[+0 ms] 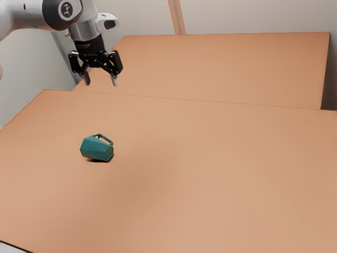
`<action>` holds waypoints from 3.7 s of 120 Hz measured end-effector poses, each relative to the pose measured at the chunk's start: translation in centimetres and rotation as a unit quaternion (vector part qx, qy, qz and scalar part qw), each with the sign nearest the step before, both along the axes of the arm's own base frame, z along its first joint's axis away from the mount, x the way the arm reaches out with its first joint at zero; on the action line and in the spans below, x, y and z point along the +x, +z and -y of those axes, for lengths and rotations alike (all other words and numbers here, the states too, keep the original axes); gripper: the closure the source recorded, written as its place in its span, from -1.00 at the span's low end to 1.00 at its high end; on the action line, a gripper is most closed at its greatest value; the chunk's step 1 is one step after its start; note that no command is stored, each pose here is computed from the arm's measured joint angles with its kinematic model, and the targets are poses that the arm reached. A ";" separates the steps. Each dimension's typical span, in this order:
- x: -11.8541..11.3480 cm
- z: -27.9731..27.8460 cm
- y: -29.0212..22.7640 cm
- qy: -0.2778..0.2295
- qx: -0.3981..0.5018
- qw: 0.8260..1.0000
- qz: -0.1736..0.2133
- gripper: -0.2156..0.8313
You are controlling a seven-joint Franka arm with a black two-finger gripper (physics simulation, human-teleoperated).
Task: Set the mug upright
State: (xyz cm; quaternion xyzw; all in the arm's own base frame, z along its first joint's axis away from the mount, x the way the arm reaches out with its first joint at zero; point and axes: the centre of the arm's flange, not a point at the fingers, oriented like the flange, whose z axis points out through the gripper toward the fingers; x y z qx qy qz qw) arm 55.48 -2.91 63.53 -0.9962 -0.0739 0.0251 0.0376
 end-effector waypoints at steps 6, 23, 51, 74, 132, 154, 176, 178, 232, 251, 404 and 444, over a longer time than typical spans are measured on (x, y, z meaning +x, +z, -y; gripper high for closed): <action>0.0 0.1 0.0 0.000 0.000 1.000 0.000 -0.56; 0.0 0.1 0.2 0.000 0.000 1.000 0.001 -0.56; -0.2 -3.2 0.0 0.025 0.000 1.000 -0.009 -0.56; -0.7 -9.2 -0.3 0.062 -0.008 0.998 -0.016 -0.56; -0.7 -24.2 -5.4 0.076 -0.072 0.994 0.001 -0.56; -1.4 -28.2 -8.3 0.056 -0.109 0.992 0.037 -0.56; -1.8 -31.5 -12.4 0.037 -0.168 0.981 0.093 -0.55; -1.8 -31.8 -12.6 0.034 -0.172 0.980 0.098 -0.55; -3.3 -35.7 -24.6 -0.004 -0.311 0.927 0.210 -0.55; -4.1 -35.7 -28.4 -0.016 -0.344 0.907 0.242 -0.55; -5.6 -31.3 -36.4 -0.078 -0.446 0.834 0.315 -0.56; -5.0 -29.9 -36.9 -0.078 -0.462 0.831 0.300 -0.39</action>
